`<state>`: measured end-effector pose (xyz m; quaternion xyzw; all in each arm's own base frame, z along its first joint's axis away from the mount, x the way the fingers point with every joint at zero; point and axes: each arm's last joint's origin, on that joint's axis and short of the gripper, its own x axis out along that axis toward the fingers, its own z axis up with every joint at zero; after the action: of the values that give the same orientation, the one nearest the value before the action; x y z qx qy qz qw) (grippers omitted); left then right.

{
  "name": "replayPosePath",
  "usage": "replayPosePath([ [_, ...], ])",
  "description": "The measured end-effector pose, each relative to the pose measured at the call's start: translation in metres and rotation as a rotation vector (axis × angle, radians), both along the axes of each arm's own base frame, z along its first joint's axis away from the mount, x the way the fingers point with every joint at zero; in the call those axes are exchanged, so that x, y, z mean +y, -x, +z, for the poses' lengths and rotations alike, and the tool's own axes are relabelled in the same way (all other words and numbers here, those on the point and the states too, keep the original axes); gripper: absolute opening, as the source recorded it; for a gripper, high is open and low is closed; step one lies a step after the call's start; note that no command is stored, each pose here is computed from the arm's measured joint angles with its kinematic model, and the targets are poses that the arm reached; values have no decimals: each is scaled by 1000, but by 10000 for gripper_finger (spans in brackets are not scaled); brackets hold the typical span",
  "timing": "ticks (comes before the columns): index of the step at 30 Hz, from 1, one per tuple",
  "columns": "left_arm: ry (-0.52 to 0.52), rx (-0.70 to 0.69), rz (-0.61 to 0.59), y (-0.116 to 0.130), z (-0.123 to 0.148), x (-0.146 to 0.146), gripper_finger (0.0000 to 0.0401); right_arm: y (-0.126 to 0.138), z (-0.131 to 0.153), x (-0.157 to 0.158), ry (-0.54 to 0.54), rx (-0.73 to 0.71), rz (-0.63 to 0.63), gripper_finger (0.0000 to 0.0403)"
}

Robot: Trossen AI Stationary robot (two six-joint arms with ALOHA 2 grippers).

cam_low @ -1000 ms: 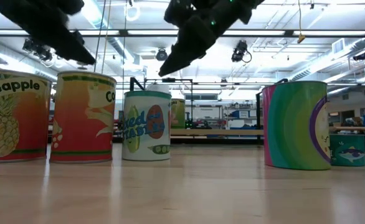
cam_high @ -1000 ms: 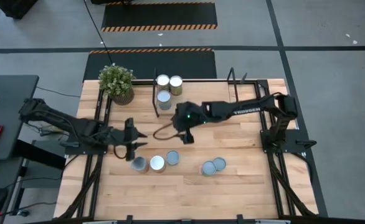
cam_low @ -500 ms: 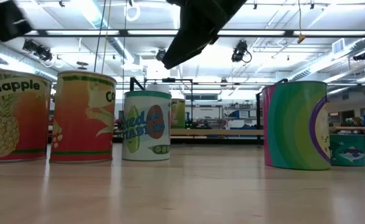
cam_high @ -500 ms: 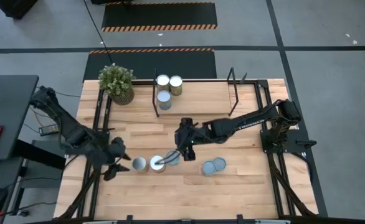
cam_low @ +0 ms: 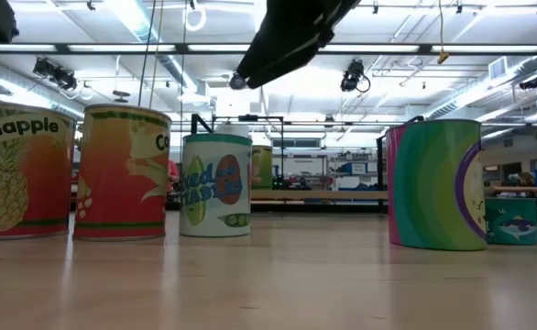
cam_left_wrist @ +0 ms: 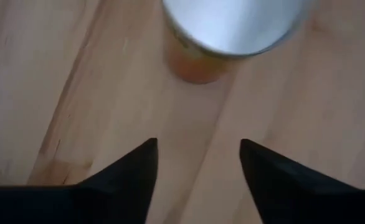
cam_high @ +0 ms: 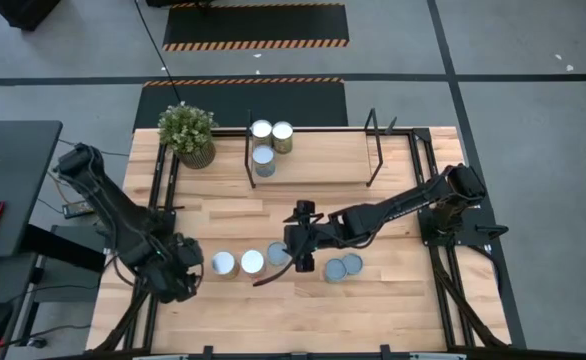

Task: Pick and place cans onto a shelf
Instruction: Put the left orange can on the shelf

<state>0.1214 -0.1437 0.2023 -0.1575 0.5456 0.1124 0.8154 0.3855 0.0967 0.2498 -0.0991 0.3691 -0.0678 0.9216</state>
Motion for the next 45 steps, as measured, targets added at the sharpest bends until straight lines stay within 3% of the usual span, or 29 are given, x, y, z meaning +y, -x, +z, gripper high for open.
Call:
replayPosePath([
  [7, -28, 0, -33, -18, -18, -13, 348, 2, 0, 7, -14, -2, -4, 373],
  [13, -79, -57, 38, -31, -27, -12, 389, 2, 0, 7, -19, -5, -13, 373],
  [27, -102, -122, 14, -59, -28, 0, 389, 2, 0, 7, -18, -1, -13, 373],
  [38, -75, -82, 22, -68, -26, 15, 306, 9, -4, 12, 7, 56, -13, 373],
  [45, -156, 4, -2, -75, 3, 35, 311, 15, -7, 18, 57, 100, -17, 373],
])
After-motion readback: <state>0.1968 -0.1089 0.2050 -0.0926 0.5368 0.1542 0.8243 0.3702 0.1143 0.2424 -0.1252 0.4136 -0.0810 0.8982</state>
